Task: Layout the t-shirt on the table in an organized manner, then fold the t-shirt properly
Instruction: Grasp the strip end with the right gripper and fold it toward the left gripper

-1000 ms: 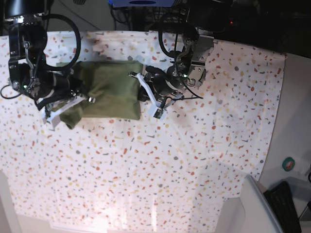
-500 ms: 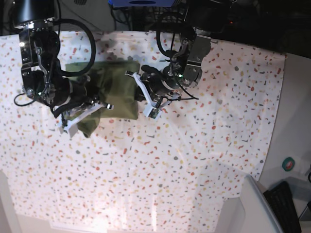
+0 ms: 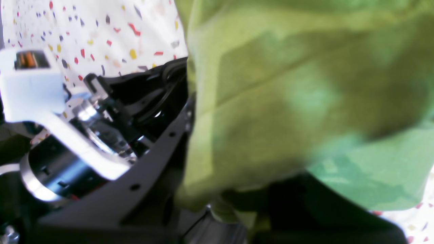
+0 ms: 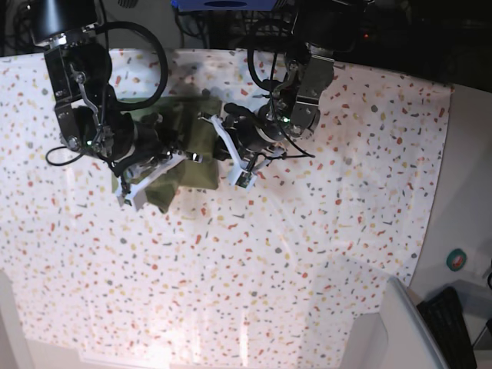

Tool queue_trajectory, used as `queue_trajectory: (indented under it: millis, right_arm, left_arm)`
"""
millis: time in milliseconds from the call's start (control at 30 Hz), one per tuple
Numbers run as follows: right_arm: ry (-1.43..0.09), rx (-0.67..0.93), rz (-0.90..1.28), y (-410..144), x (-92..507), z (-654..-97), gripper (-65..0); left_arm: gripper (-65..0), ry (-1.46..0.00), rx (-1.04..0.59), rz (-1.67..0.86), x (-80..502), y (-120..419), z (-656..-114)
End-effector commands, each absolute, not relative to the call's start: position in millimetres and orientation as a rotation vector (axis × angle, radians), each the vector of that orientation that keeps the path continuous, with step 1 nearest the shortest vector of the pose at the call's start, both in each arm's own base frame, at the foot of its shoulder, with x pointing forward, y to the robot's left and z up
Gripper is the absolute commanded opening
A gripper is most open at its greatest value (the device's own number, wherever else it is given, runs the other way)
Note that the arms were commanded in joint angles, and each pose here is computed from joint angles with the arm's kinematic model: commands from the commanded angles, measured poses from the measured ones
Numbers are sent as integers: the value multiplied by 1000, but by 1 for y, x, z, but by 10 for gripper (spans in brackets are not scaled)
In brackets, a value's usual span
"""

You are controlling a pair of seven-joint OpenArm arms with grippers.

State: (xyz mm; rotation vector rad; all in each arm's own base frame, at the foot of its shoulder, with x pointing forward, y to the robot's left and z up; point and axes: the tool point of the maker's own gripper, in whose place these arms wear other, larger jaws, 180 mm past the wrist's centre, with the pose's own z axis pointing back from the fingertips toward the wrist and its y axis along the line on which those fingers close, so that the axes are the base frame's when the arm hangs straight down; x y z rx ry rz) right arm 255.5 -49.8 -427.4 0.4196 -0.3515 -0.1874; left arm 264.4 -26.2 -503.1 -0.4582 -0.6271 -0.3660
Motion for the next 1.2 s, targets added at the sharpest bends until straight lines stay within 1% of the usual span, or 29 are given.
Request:
queue_trajectory:
  millis: [0,433,567,633,667,700,733,833,933,1000,1167]
  right_arm:
    - [-375,421,-192,-53,262,-423,-650]
    - [-347,424,-202,-51,257,-431,-650]
    - [-339,442,-211,-44,255,-430,-648]
    - [-337,448,-208,-41,254,-430,-524]
    - [-339,452,-207,-39,255,-429,-476]
    - [-339,452,-207,-39,255,-429,-443]
    - [-340,452,-207,-39,255,-429,-425]
    - [-344,454,-204,-38,255,-428,-417]
    - [-335,453,-206,-38,251,-430,-416]
    - [-342,458,-202,-37,251,-427,-416]
    - [-373,474,-187,-34,249,-415,-419]
  left_arm:
    - [-650,-561,-435,-396,251,-24,-513]
    - [-650,-566,-433,-397,252,-24,-511]
    - [-650,-606,-433,-398,251,-23,-499]
    - [-650,-611,-417,-405,249,-14,-498]
    - [-650,-613,-413,-407,250,-12,-498]
    - [-650,-612,-413,-406,249,-11,-498]
    - [-650,-605,-409,-404,245,-8,-500]
    - [-650,-613,-368,-386,241,17,-500]
    - [-650,-643,-315,-293,249,52,-495]
    - [-650,-623,-277,-270,251,73,-497]
    - [-650,-620,-232,-271,254,96,-495]
